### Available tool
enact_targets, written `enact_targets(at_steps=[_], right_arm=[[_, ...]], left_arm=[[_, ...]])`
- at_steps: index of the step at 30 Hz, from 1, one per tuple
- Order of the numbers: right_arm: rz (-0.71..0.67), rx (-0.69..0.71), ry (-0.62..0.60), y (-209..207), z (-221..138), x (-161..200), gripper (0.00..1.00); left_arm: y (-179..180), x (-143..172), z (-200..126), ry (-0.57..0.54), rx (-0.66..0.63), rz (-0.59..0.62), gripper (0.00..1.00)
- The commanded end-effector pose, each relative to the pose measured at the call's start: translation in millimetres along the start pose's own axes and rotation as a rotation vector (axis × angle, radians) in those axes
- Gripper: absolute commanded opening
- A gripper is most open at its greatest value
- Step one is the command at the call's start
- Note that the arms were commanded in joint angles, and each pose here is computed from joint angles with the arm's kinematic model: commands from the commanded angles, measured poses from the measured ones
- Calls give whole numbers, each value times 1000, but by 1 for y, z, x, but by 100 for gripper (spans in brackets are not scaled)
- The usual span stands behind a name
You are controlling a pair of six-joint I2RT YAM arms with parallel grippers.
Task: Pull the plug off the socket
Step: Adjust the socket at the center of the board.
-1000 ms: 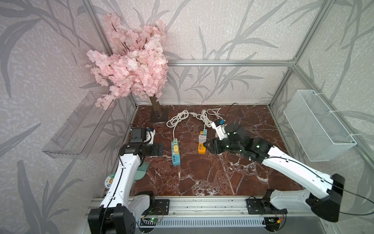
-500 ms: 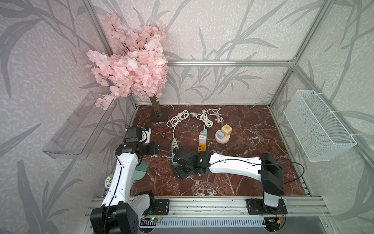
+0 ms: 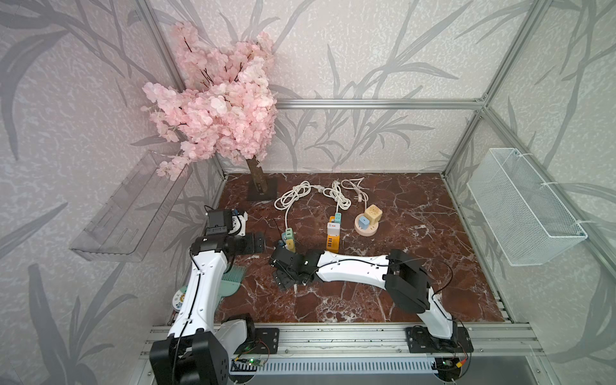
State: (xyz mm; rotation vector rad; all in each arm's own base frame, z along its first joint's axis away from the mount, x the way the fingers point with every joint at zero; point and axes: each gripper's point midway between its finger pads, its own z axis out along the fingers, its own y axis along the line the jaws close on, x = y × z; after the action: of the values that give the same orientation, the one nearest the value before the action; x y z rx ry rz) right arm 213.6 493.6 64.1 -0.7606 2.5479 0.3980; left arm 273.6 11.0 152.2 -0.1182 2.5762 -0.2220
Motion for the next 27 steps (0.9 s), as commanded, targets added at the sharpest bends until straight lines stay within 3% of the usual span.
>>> enact_targets(at_steps=[1, 15, 22, 27], right_arm=[[11, 29, -43, -12, 7, -19, 84], [-56, 94, -22, -21, 39, -22, 80], [-92, 127, -14, -29, 45, -14, 74], [-120, 168, -15, -38, 44, -12, 62]], left_arm=[[0, 1, 1, -4, 6, -7, 99], [-1, 1, 1, -6, 10, -5, 99], [-1, 2, 1, -3, 15, -7, 99], [-2, 2, 2, -2, 17, -7, 99]])
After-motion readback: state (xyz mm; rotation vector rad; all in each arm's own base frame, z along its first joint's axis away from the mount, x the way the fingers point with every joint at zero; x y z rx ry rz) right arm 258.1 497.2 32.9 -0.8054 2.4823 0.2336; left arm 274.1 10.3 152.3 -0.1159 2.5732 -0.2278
